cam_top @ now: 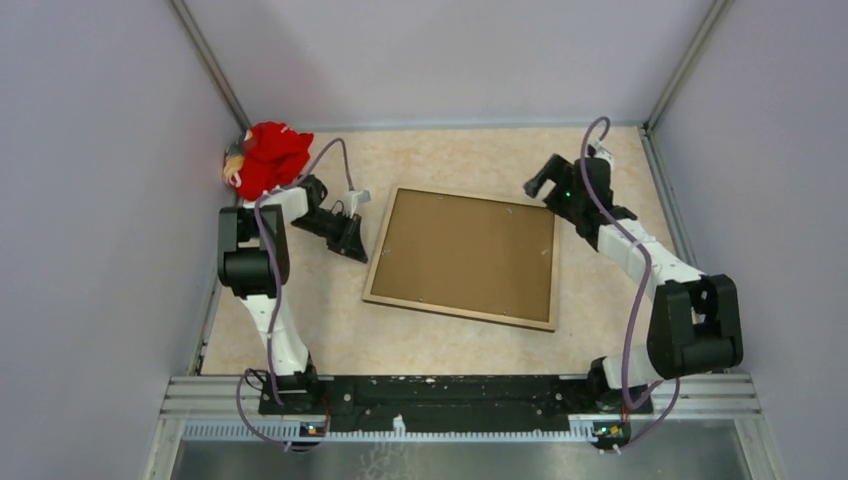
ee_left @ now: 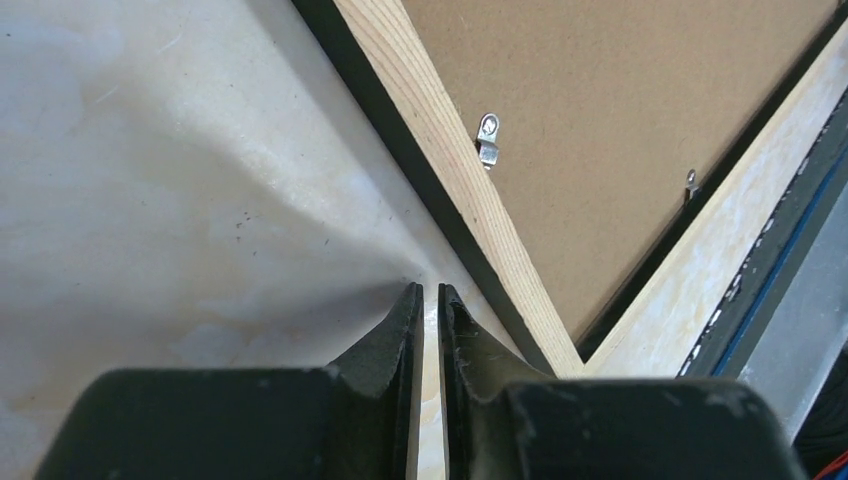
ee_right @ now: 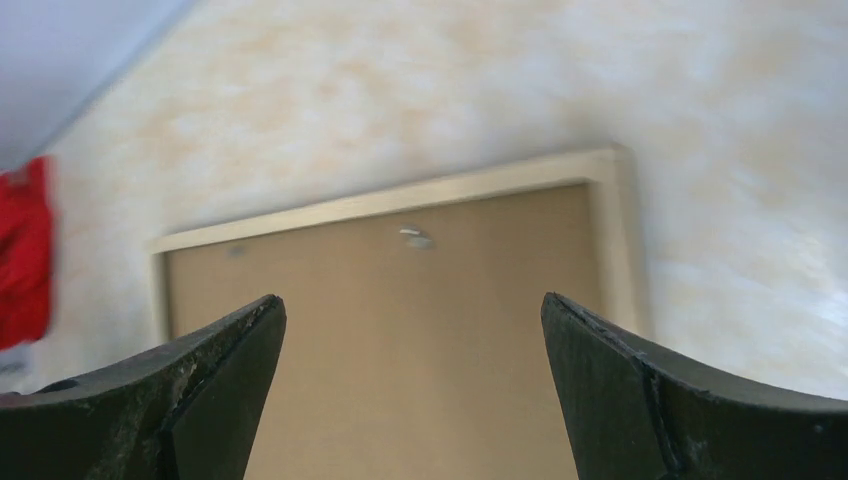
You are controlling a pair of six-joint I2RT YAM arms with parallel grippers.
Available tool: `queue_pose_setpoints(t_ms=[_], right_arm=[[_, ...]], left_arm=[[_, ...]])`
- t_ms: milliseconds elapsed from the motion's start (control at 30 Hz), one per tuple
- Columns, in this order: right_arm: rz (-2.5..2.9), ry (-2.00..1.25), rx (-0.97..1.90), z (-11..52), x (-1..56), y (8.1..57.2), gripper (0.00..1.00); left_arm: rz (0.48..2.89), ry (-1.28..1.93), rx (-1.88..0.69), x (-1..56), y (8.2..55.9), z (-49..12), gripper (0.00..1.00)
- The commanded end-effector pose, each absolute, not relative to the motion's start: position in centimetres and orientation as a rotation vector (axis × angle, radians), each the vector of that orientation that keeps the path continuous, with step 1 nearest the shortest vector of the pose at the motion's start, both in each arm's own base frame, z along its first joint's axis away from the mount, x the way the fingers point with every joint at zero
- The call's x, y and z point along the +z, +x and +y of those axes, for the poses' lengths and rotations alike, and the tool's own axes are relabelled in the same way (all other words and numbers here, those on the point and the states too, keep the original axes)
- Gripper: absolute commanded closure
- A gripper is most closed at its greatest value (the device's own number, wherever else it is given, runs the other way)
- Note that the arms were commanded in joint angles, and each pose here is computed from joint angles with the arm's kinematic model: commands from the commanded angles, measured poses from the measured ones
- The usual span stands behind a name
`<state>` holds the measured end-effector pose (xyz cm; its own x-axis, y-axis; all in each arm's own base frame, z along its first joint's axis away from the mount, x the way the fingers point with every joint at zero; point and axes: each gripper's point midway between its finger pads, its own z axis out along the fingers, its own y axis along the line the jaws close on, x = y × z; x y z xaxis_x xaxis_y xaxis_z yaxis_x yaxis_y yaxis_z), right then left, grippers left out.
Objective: Put the photo into the frame
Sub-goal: Install the photo frame at the center of the board, then adjust the photo frame at the center of the board.
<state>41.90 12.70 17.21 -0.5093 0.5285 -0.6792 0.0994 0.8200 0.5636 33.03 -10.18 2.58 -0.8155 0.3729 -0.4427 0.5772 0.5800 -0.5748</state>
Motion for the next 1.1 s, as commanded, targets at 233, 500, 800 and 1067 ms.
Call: queue_pose_setpoints(t_ms=[233, 500, 800, 1067], right_arm=[[2.250, 0.678, 0.255, 4.7, 6.8, 39.5, 0.01], [2.306, 0.592, 0.583, 10.7, 5.3, 43.7, 0.01], [2.384, 0.202, 0.814, 26.2, 7.2, 48.9, 0.01], [2.396, -0.093, 0.964, 35.9, 8.8, 49.4, 0.01]], left_arm=[[2.503, 0.989, -0.946, 2.3, 30.9, -11.4, 0.84], [2.485, 1.206, -0.903, 1.7, 27.8, -13.7, 0.84], [2.460, 1.482, -1.010, 0.3, 22.7, -20.5, 0.79], [2.403, 1.687, -1.119, 0.6, 18.5, -23.9, 0.49]])
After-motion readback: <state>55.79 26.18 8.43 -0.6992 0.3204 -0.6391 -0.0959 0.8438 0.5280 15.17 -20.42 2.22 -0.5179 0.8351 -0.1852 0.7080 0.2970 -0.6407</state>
